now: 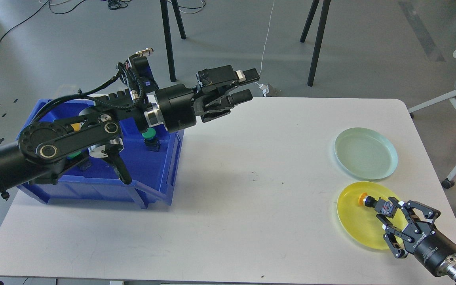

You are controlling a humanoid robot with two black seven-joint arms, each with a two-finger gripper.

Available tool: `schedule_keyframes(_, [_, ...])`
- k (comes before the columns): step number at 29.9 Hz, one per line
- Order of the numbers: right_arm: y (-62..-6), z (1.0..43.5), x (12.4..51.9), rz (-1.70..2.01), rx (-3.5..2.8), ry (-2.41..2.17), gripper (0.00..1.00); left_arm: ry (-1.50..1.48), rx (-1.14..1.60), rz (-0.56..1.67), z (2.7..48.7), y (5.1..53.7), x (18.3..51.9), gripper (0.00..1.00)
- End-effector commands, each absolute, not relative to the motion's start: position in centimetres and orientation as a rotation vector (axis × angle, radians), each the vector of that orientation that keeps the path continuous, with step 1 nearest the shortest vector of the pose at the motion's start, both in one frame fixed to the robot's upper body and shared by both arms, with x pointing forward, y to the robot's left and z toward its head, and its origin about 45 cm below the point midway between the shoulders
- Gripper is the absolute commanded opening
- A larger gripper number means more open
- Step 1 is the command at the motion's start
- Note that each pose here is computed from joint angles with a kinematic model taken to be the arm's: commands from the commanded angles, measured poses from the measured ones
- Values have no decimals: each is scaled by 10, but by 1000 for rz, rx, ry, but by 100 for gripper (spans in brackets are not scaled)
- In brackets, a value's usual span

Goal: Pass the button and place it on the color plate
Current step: 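Lower the button onto the yellow plate and open the right gripper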

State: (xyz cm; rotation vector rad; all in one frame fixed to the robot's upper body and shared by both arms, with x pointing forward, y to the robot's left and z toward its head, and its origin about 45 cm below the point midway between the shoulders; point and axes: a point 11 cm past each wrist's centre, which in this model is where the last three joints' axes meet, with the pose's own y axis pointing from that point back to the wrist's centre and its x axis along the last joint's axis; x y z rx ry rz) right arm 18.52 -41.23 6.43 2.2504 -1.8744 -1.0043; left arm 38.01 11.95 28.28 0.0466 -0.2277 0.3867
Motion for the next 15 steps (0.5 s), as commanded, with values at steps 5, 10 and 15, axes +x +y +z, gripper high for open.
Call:
schedule_keyframes(5, [-396, 72, 187, -1064, 2333, -1837, 98, -230, 47, 394, 283, 121, 381, 75])
schedule_keyframes(10, [-390, 108, 218, -1004, 2501, -1850, 98, -247, 11, 463, 297, 142, 390, 79])
schedule_keyframes(15, [-399, 180, 288, -740, 2715, -1931, 98, -324, 99, 583, 317, 215, 403, 80])
